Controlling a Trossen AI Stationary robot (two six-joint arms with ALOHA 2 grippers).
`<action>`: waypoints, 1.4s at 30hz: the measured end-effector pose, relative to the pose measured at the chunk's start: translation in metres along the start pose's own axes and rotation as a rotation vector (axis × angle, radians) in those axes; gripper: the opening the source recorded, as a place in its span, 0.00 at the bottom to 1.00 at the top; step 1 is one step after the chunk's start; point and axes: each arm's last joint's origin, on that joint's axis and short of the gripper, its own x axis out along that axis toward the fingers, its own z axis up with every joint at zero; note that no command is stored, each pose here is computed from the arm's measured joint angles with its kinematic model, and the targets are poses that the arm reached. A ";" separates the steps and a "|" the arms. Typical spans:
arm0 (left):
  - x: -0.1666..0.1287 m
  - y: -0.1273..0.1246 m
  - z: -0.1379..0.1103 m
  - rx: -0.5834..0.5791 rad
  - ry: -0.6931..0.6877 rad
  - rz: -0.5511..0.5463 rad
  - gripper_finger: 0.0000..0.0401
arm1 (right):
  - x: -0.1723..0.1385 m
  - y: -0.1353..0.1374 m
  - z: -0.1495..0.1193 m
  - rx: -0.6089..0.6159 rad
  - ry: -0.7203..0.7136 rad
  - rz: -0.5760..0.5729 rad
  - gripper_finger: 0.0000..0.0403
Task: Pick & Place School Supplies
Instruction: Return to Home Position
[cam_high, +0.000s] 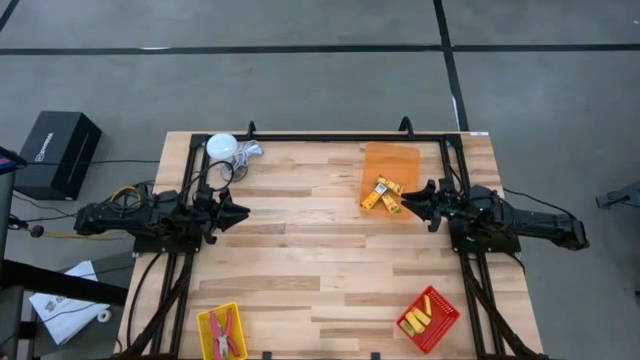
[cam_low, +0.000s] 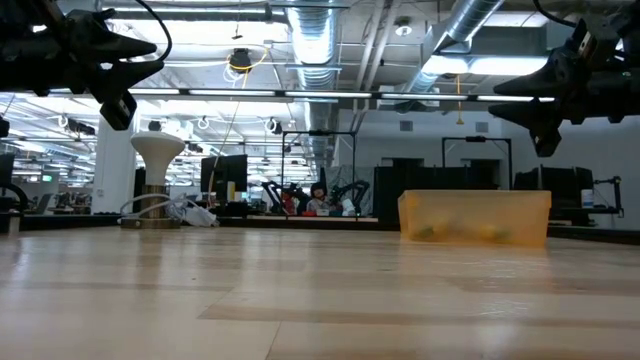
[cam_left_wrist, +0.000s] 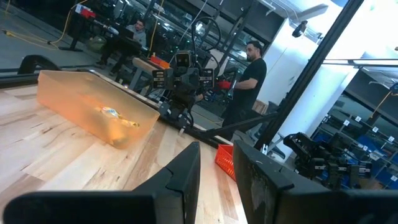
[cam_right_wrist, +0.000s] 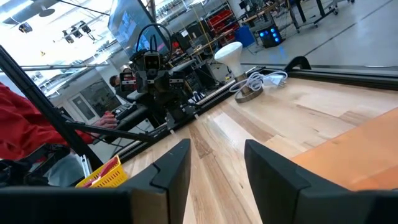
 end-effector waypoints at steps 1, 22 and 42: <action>0.000 0.000 0.000 0.000 0.000 0.000 0.23 | 0.000 0.000 0.000 0.000 0.000 0.000 0.35; 0.000 0.000 0.000 0.000 0.000 0.000 0.23 | 0.000 0.000 0.000 0.000 0.000 0.000 0.35; 0.000 0.000 0.000 0.000 0.000 0.000 0.23 | 0.000 0.000 0.000 0.000 0.000 0.000 0.36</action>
